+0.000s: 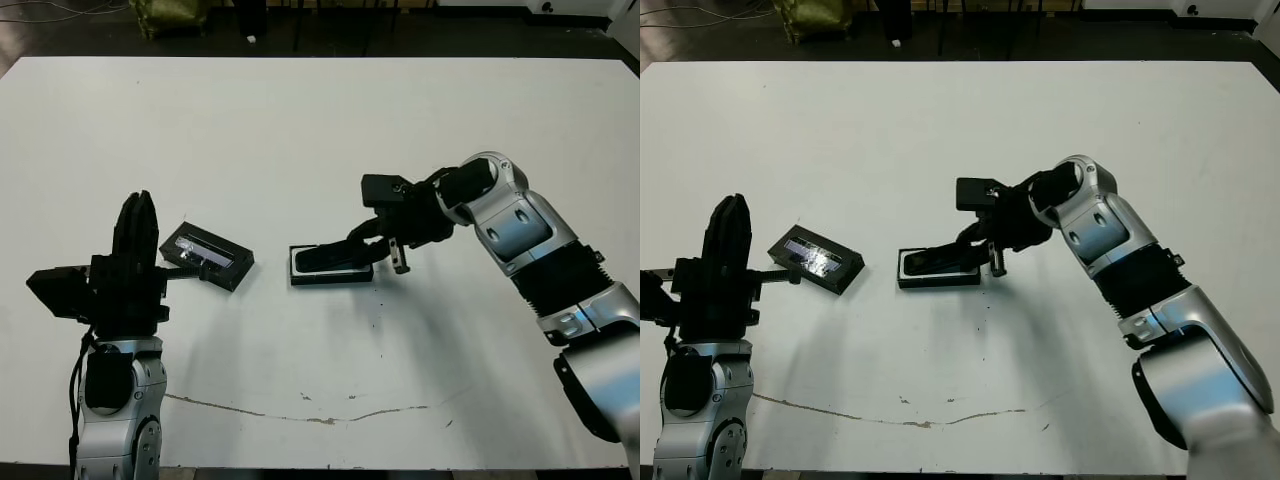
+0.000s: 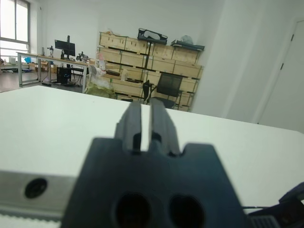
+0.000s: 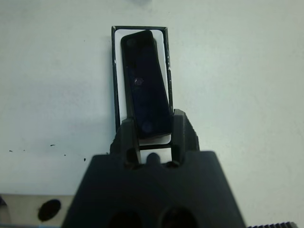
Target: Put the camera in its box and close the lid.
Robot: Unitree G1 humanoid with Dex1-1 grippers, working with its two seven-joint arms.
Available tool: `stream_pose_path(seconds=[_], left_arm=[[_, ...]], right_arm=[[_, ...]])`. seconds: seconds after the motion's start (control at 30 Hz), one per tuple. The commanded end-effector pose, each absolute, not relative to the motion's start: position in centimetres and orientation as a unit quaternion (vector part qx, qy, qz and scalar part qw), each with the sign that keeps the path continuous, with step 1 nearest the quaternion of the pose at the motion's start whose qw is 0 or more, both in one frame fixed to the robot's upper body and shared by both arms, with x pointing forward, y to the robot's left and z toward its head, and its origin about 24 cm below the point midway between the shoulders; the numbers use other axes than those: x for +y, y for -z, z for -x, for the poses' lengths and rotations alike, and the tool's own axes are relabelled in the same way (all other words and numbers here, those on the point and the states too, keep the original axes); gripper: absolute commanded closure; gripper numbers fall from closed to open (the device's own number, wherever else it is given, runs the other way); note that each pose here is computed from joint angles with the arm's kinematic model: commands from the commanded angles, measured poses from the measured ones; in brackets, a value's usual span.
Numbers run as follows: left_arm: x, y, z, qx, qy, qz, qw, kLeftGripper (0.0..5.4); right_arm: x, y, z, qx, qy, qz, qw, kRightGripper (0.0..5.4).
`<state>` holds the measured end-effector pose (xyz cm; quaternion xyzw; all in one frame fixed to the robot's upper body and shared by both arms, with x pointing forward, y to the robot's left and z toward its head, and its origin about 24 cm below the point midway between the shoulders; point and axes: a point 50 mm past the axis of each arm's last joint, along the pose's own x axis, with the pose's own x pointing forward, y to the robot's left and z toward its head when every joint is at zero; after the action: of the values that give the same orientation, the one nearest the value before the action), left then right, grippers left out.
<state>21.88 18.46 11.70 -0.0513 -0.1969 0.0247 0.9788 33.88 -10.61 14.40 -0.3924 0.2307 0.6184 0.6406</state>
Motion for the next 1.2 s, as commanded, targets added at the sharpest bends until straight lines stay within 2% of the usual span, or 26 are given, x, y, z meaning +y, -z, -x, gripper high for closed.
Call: stream_pose_path(seconds=[0.03, 0.5, 0.87, 1.07, 1.2], left_arm=[[18.66, -11.11, -21.68, -0.183, -0.029, 0.050, 0.981, 5.40], [18.64, -11.15, -21.69, -0.182, -0.031, 0.051, 0.981, 5.40], [18.67, -11.20, -21.76, -0.185, -0.029, 0.055, 0.981, 5.40], [18.64, -11.19, -21.81, -0.185, -0.029, 0.053, 0.981, 5.40], [18.67, -11.16, -21.80, -0.184, -0.030, 0.054, 0.981, 5.40]], right_arm=[[-9.68, -13.69, -33.26, 0.239, -0.636, 0.388, 0.622, 5.29], [-8.92, -13.04, -32.62, 0.243, -0.648, 0.394, 0.605, 5.29], [-9.67, -13.78, -33.24, 0.253, -0.634, 0.403, 0.610, 5.29], [-9.50, -13.61, -33.14, 0.248, -0.643, 0.403, 0.602, 5.29], [-9.45, -13.50, -33.13, 0.262, -0.645, 0.401, 0.595, 5.29]])
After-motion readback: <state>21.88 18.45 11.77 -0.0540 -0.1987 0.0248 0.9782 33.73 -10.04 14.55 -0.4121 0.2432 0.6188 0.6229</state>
